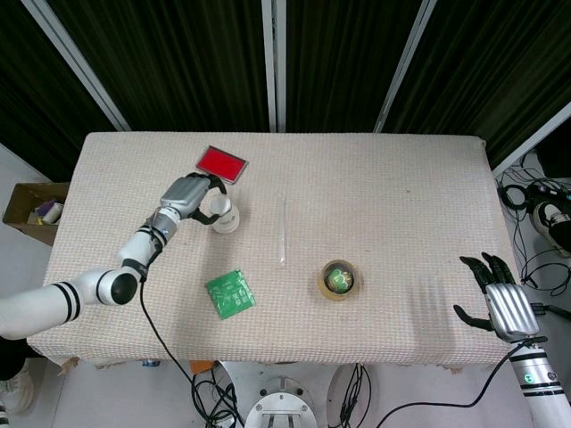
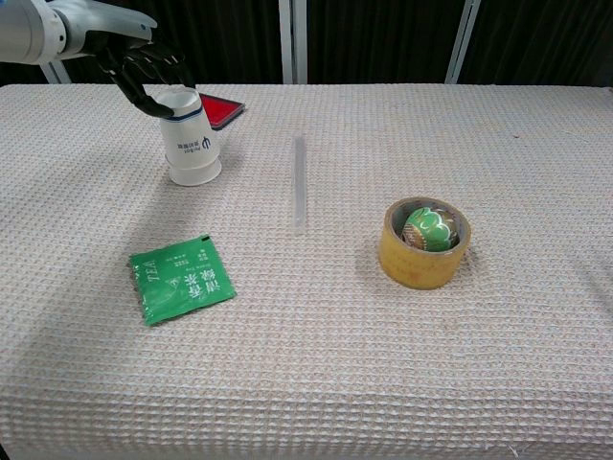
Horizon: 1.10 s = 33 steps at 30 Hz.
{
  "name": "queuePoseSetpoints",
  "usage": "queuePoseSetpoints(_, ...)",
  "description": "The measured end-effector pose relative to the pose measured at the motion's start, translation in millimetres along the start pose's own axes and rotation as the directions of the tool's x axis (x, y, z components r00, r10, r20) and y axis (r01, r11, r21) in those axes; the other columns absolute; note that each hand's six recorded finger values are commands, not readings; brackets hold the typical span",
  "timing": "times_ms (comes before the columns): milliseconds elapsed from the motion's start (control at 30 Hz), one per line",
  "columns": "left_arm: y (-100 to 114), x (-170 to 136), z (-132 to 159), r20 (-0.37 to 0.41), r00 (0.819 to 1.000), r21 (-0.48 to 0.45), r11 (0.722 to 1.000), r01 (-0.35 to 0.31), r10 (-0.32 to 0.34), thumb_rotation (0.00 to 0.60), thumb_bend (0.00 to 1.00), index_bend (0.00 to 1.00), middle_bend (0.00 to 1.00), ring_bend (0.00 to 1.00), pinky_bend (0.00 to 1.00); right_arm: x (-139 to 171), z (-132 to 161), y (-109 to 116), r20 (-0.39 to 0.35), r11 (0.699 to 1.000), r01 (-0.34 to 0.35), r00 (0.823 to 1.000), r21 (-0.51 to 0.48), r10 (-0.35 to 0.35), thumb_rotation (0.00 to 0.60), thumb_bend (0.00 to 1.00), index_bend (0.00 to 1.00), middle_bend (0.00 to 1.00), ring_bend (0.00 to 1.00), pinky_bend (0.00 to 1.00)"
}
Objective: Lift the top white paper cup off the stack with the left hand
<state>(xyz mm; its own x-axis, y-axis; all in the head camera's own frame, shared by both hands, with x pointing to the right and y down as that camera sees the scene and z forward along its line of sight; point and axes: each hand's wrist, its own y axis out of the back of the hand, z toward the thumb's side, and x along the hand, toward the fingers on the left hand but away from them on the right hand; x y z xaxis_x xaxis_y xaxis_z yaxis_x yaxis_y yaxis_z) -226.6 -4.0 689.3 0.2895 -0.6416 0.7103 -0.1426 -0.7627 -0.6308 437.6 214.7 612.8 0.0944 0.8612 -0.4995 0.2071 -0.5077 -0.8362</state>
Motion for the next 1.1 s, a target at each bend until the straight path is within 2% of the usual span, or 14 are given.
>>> queuePoseSetpoints(133, 3, -3, 1, 0.004, 1.0, 0.0, 1.0, -0.007, 0.007, 0.6, 0.35, 0.38, 0.18, 0.16, 0.12, 0, 1, 0, -0.003, 1.0, 0.001, 1.0, 0.0, -0.001, 0.6, 0.18, 0.13, 0.17, 0.0, 0.06)
queuePoseSetpoints(333, 18, -19, 5, 0.027, 0.998, 0.003, 0.999, -0.052, 0.052, 0.6, 0.35, 0.38, 0.18, 0.16, 0.12, 0, 2, 1, -0.009, 1.0, 0.001, 1.0, 0.001, -0.001, 0.6, 0.18, 0.13, 0.17, 0.0, 0.06)
queuePoseSetpoints(567, 47, -58, 13, 0.082, 0.987, 0.035, 0.989, -0.142, 0.139, 0.6, 0.35, 0.38, 0.18, 0.16, 0.12, 0, 4, 2, -0.021, 1.0, 0.004, 1.0, -0.001, -0.004, 0.6, 0.18, 0.13, 0.17, 0.0, 0.06)
queuePoseSetpoints(700, 62, -78, -2, 0.062, 0.978, 0.062, 0.977, -0.203, 0.199, 0.6, 0.35, 0.38, 0.18, 0.16, 0.12, 2, 3, 3, -0.021, 1.0, 0.01, 1.0, -0.002, -0.01, 0.6, 0.18, 0.13, 0.17, 0.0, 0.06)
queuePoseSetpoints(900, 58, -85, -36, -0.025, 0.977, 0.097, 0.973, -0.208, 0.211, 0.6, 0.35, 0.38, 0.18, 0.16, 0.12, 2, 4, 3, -0.027, 1.0, 0.008, 1.0, 0.001, -0.008, 0.6, 0.18, 0.13, 0.17, 0.0, 0.06)
queuePoseSetpoints(1100, 37, -68, -62, -0.102, 0.981, 0.111, 0.982, -0.155, 0.167, 0.6, 0.35, 0.38, 0.18, 0.16, 0.12, 3, 4, 3, -0.022, 1.0, 0.006, 1.0, 0.004, -0.006, 0.6, 0.18, 0.13, 0.17, 0.0, 0.06)
